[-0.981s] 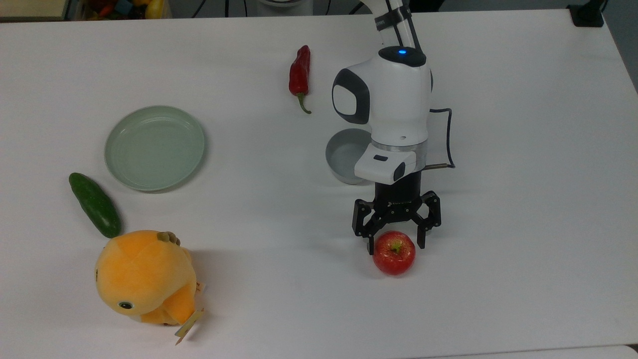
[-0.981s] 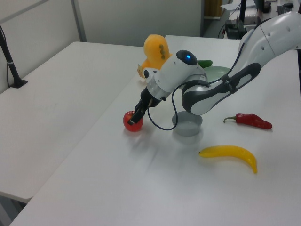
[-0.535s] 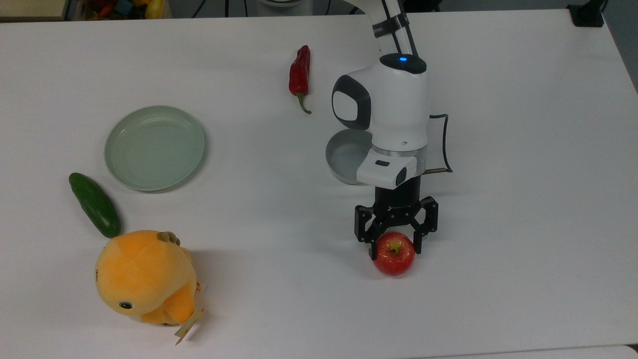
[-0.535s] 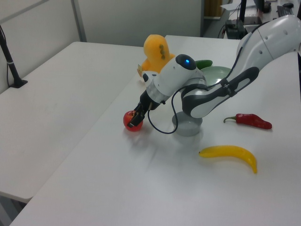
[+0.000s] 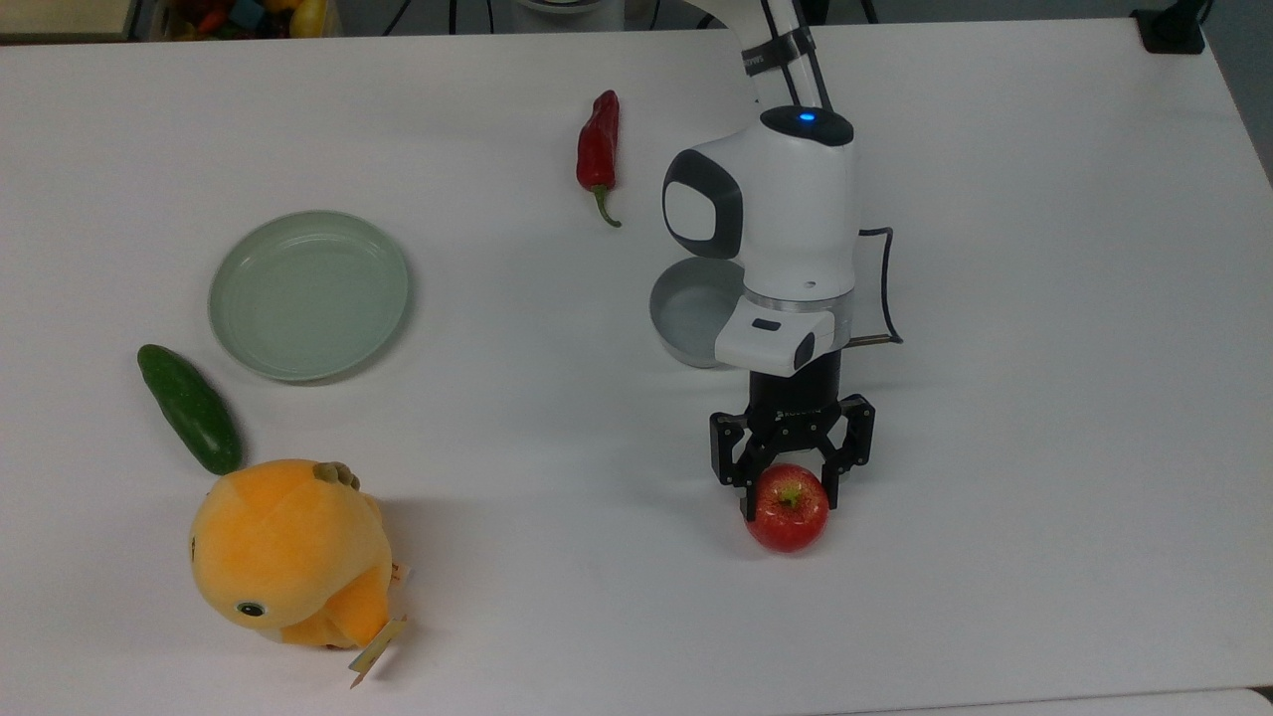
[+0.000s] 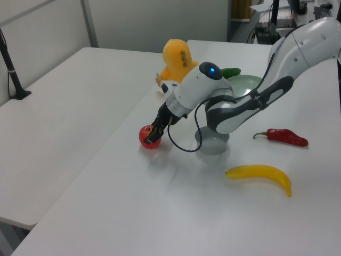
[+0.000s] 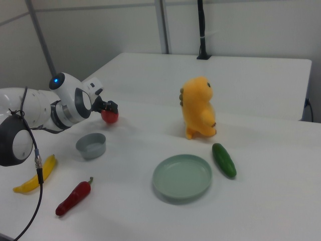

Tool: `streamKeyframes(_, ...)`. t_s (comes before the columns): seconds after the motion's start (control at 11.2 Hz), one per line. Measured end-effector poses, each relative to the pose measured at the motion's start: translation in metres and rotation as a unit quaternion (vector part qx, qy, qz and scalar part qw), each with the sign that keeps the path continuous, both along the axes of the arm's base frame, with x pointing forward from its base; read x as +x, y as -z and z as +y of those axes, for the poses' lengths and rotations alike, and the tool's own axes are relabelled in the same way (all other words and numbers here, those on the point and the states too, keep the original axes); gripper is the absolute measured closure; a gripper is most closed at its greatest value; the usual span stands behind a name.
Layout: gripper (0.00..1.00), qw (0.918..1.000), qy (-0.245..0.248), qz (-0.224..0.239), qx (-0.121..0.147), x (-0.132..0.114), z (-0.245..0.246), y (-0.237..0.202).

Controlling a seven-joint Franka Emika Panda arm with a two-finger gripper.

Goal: Put the red apple in the bowl
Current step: 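Close the gripper on the red apple and lift it, then carry the apple over the grey bowl and lower it in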

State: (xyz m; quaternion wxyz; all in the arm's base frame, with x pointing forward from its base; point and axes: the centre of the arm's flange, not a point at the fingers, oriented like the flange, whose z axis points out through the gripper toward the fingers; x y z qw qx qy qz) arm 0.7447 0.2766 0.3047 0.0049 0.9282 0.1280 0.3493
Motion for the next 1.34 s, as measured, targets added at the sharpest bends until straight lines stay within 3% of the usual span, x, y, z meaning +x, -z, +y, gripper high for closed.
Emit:
streamKeyframes(0.27, 0.22, 0.9999, 0.004, -0.010, 0.003, 0.003, -0.006, -0.017)
streamKeyframes(0.62, 0.22, 0.9993, 0.024, -0.029, 0.003, 0.000, -0.024, -0.092)
streamKeyframes(0.98, 0.22, 0.9976, 0.065, 0.008, -0.025, -0.025, -0.043, -0.163)
streamKeyframes(1.34, 0.22, 0.9930, 0.106, 0.052, -0.004, -0.070, -0.074, -0.230)
